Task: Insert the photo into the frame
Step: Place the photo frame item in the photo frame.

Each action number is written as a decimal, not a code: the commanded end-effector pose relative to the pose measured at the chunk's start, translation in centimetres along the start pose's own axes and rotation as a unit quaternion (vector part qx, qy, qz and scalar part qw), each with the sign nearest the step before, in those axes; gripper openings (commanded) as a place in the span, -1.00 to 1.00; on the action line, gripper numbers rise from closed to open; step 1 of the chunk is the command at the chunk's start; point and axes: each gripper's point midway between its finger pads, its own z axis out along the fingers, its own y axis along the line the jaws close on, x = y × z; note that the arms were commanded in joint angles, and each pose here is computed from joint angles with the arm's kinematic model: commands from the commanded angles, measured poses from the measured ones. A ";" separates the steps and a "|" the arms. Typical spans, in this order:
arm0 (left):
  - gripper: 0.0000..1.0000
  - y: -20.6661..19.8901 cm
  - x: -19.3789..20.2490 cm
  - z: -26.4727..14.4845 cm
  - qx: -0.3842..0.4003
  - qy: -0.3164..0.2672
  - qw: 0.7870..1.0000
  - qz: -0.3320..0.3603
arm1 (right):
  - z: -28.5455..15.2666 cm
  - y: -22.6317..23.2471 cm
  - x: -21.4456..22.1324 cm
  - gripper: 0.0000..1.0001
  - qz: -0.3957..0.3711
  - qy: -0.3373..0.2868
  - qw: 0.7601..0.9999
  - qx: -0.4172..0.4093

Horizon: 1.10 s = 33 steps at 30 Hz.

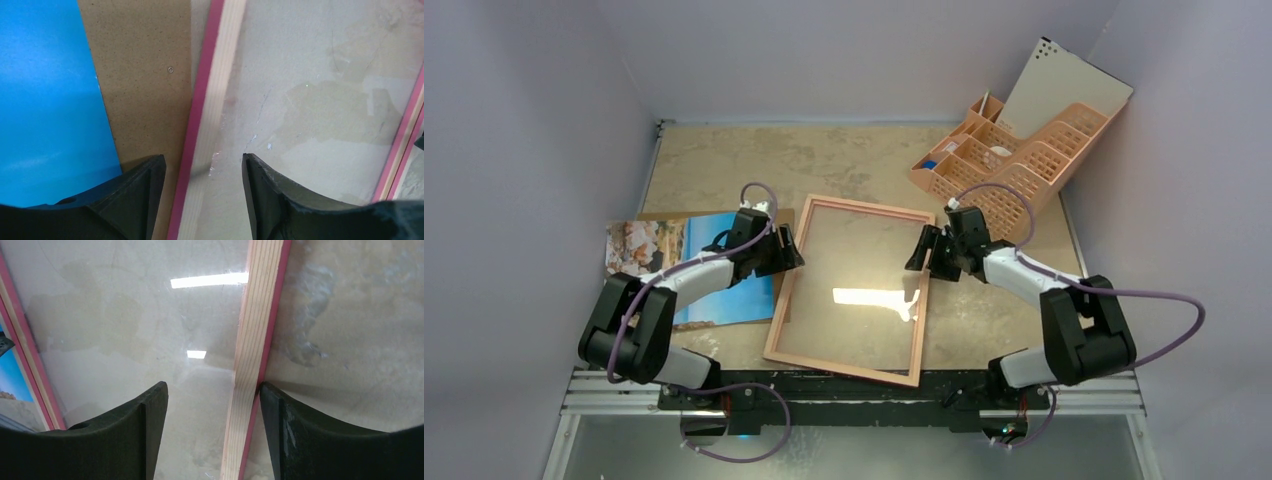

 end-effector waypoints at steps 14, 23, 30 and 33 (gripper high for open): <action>0.05 -4.9 -0.2 -1.0 0.136 0.006 0.991 -0.005 | 3.1 4.7 -7.0 0.35 -0.052 -0.048 0.996 -0.060; 0.05 -6.1 -1.7 -0.9 0.141 0.008 0.990 0.002 | 3.9 3.2 -8.0 0.35 -0.035 -0.068 0.997 -0.014; 0.21 -4.8 -3.5 -1.0 0.080 -0.009 0.997 0.019 | 2.8 2.7 -9.3 0.40 -0.019 -0.095 0.995 0.016; 0.27 -4.8 -4.3 -1.3 0.066 -0.007 0.997 0.029 | 1.0 2.9 -10.4 0.48 -0.018 -0.119 0.992 0.029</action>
